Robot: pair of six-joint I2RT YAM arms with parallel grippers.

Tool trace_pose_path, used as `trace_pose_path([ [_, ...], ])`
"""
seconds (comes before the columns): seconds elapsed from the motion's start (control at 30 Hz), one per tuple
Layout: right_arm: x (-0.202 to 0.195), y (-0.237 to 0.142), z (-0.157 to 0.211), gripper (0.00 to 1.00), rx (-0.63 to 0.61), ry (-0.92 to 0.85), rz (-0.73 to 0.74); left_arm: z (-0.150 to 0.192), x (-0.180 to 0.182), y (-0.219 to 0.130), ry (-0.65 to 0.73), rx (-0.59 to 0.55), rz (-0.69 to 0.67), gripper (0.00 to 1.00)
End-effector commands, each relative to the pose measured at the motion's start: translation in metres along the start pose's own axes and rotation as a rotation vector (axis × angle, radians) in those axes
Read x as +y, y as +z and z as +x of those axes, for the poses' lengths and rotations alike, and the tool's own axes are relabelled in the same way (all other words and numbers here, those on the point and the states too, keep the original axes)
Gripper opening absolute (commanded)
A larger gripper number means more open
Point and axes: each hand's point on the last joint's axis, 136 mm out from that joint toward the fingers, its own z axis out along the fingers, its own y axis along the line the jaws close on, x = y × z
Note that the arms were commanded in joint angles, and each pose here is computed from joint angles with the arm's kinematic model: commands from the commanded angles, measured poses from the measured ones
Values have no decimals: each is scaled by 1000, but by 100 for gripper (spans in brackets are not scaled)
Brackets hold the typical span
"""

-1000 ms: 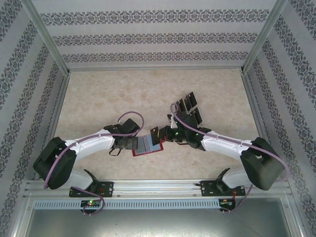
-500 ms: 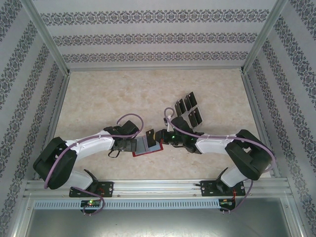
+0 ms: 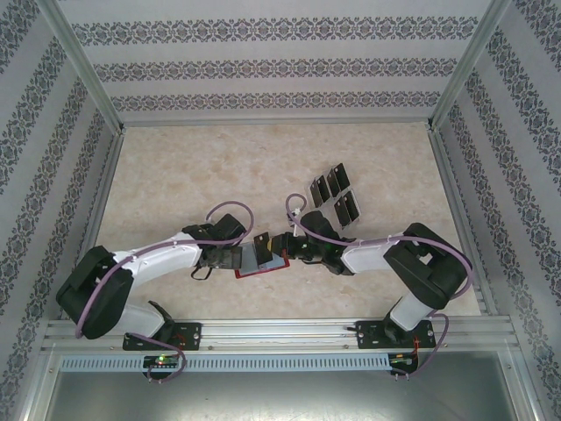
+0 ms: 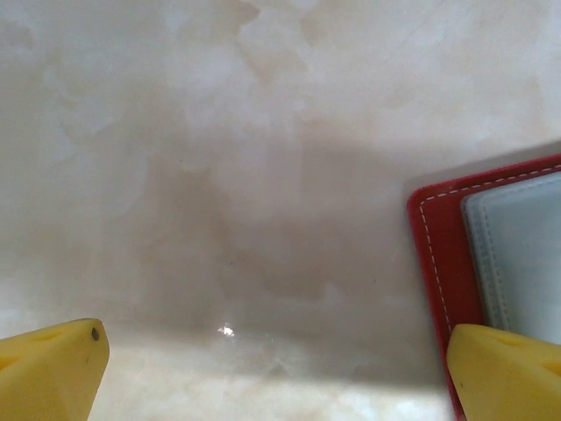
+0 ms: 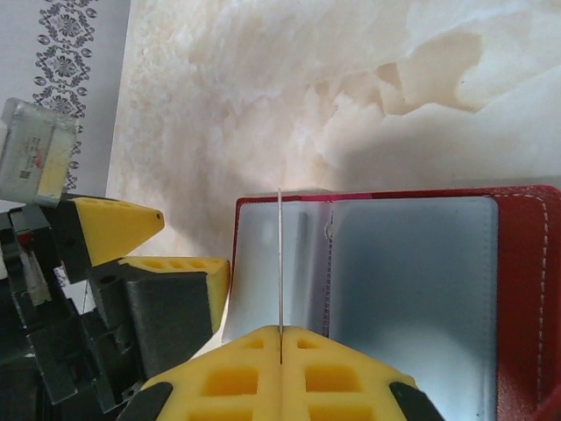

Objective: Put the credit cards into the card holder

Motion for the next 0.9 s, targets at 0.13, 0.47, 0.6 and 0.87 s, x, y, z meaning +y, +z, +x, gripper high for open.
trace_pose_path([
  [0.13, 0, 1, 7, 0, 8, -9, -23, -13, 2, -20, 7, -36, -12, 100],
  [0.47, -5, 4, 10, 0, 24, 2, -20, -6, -7, -10, 12, -3, 25, 100],
  [0.6, -9, 6, 13, 0, 32, 6, -16, 0, -5, -4, 13, 10, 15, 100],
  [0.87, -12, 8, 17, 0, 50, 16, -18, 11, 1, 6, 19, 36, -12, 100],
])
